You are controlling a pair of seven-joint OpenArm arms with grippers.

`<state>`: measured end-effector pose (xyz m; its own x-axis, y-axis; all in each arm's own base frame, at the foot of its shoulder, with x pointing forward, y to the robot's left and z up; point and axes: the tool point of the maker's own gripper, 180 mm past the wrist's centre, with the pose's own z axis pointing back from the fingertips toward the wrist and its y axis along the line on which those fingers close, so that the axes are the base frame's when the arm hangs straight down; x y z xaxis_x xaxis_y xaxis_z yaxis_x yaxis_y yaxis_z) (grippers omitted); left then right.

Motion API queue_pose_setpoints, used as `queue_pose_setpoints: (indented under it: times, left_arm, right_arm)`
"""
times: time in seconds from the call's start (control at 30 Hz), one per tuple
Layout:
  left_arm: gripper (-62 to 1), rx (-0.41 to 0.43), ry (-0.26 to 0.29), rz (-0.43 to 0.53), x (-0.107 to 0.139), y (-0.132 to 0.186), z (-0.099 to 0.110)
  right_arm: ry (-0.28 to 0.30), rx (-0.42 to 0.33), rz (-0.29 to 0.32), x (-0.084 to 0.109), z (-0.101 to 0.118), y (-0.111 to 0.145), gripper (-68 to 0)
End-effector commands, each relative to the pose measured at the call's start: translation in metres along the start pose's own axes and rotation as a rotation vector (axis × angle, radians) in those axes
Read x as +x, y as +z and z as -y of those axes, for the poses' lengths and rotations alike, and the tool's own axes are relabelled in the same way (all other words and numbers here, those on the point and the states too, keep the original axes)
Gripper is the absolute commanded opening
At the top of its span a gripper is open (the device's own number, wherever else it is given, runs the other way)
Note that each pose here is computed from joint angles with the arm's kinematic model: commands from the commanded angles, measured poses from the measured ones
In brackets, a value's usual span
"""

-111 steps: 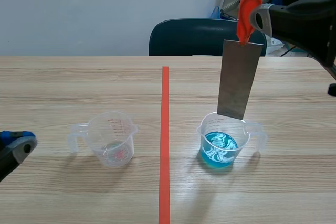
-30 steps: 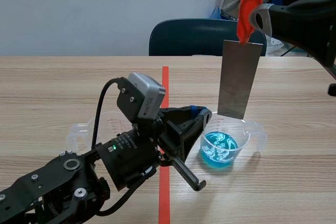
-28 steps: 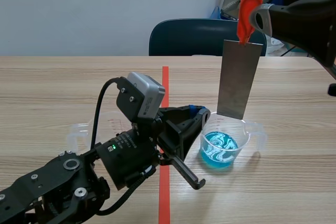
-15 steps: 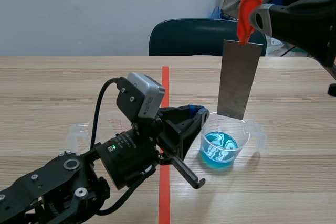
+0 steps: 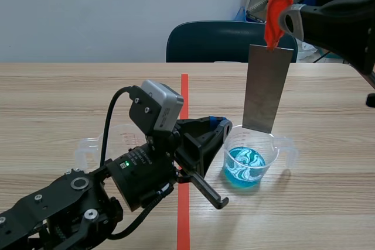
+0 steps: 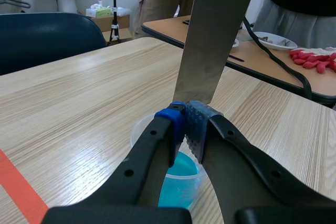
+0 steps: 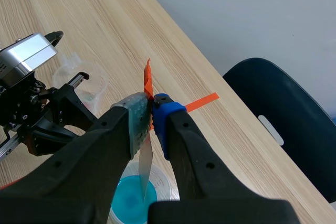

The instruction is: Do the redox reaction experiment

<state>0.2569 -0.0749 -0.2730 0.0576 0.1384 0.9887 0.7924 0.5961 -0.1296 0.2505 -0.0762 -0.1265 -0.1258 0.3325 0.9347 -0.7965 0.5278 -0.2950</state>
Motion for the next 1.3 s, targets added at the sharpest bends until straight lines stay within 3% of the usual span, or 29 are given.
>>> queue_pose_setpoints:
  times: [0.0,0.17,0.23,0.37,0.43,0.47,0.53,0.83,0.9,1.13,1.27]
  left_arm:
    - [-59.2,-0.007,0.001,0.043,0.013,-0.004,0.002]
    - [-58.8,-0.002,-0.007,0.057,0.013,0.007,-0.001]
    - [-51.9,0.002,-0.022,0.059,0.013,0.012,-0.004]
    - [-25.6,0.014,-0.044,0.051,0.015,0.022,-0.01]
    - [-4.2,0.018,-0.049,0.053,0.016,0.025,-0.012]
    - [1.4,0.02,-0.052,0.044,0.015,0.026,-0.012]
    - [1.4,0.009,-0.08,0.023,0.012,0.029,-0.012]
    - [1.4,0.033,-0.085,-0.034,-0.003,0.051,-0.017]
    - [1.4,0.025,-0.11,-0.035,-0.004,0.058,-0.015]
    - [1.4,-0.015,-0.188,0.0,0.006,0.08,-0.006]
    - [1.4,-0.017,-0.187,0.007,0.013,0.087,0.0]
  right_arm:
    - [0.005,-0.001,0.04,0.01,0.001,0.0,-66.9]
    - [0.005,-0.001,0.042,0.011,0.001,0.0,-66.9]
    - [0.005,-0.001,0.043,0.011,0.001,0.0,-66.9]
    - [0.005,-0.001,0.043,0.011,0.001,0.0,-66.9]
    - [0.005,-0.001,0.043,0.011,0.001,0.0,-66.9]
    - [0.005,-0.001,0.043,0.011,0.001,0.0,-66.9]
    - [0.005,-0.001,0.043,0.011,0.001,0.0,-66.9]
    - [0.005,-0.001,0.043,0.011,0.001,0.0,-66.9]
    - [0.005,-0.001,0.043,0.011,0.001,0.0,-66.9]
    - [0.005,-0.001,0.043,0.011,0.001,0.0,-66.9]
    - [0.005,-0.001,0.043,0.011,0.001,0.0,-66.9]
